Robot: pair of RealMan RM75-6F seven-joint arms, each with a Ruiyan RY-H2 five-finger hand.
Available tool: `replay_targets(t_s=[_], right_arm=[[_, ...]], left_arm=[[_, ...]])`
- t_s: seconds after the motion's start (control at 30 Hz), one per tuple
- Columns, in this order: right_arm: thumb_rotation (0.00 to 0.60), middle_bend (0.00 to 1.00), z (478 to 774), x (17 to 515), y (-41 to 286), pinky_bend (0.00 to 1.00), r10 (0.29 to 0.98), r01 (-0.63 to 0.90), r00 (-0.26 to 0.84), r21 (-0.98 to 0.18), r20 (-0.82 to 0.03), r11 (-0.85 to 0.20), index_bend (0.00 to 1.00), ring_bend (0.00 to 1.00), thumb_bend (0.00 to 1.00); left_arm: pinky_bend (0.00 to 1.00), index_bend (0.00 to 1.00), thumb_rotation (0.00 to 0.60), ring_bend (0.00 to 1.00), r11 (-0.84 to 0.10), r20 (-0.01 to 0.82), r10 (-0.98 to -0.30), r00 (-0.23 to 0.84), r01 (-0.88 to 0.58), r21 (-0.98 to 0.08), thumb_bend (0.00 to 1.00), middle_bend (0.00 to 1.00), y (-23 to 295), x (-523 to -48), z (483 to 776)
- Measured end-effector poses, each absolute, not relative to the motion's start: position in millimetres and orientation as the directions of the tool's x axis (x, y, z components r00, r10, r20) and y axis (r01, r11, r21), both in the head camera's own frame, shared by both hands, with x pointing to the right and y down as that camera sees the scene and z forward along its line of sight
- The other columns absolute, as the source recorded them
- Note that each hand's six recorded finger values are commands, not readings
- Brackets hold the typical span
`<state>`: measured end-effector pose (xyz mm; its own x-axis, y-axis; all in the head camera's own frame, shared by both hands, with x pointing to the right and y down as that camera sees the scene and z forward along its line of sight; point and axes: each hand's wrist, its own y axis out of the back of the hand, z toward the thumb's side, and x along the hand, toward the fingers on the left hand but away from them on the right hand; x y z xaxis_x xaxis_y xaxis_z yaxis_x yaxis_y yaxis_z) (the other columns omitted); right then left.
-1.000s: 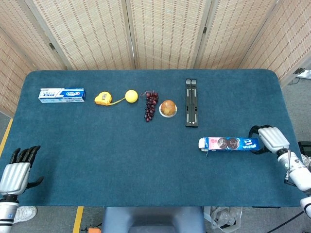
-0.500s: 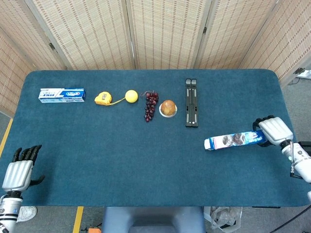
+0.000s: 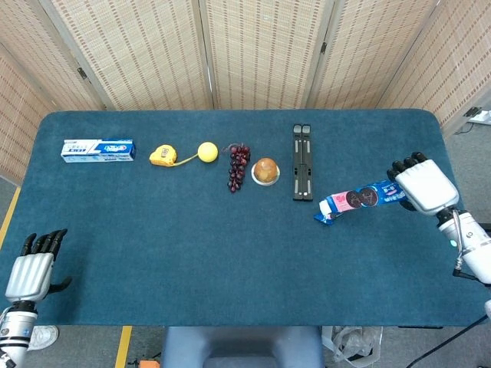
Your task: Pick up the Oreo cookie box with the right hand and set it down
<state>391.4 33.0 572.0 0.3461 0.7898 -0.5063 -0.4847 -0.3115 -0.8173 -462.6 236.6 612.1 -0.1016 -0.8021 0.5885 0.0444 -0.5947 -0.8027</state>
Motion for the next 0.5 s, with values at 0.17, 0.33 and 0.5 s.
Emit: replay_targets(t_s=[0.17,0.33,0.5], right_arm=[[0.600,0.39,551,376,24,0.26,0.808,-0.511,0.349,-0.819,-0.475,-0.260,0.66,0.36,0.22],[0.600,0.39,531,370,16,0.26,0.827,-0.498,0.341,-0.832,-0.446,-0.243,0.66,0.35,0.22],[0.600,0.39,518,374,15,0.26,0.841,-0.487,0.337,-0.842,-0.424,-0.230,0.66,0.36,0.22]], left_arm=[[0.00,0.00,0.600,0.15,-0.585,0.580,-0.810,-0.088,0.049,-0.810,0.23,0.14,235,-460,612],[0.00,0.00,0.600,0.15,-0.599,0.593,-0.799,-0.096,0.051,-0.799,0.23,0.14,235,-460,617],[0.00,0.00,0.600,0.15,-0.608,0.601,-0.793,-0.100,0.056,-0.792,0.23,0.14,235,-458,621]])
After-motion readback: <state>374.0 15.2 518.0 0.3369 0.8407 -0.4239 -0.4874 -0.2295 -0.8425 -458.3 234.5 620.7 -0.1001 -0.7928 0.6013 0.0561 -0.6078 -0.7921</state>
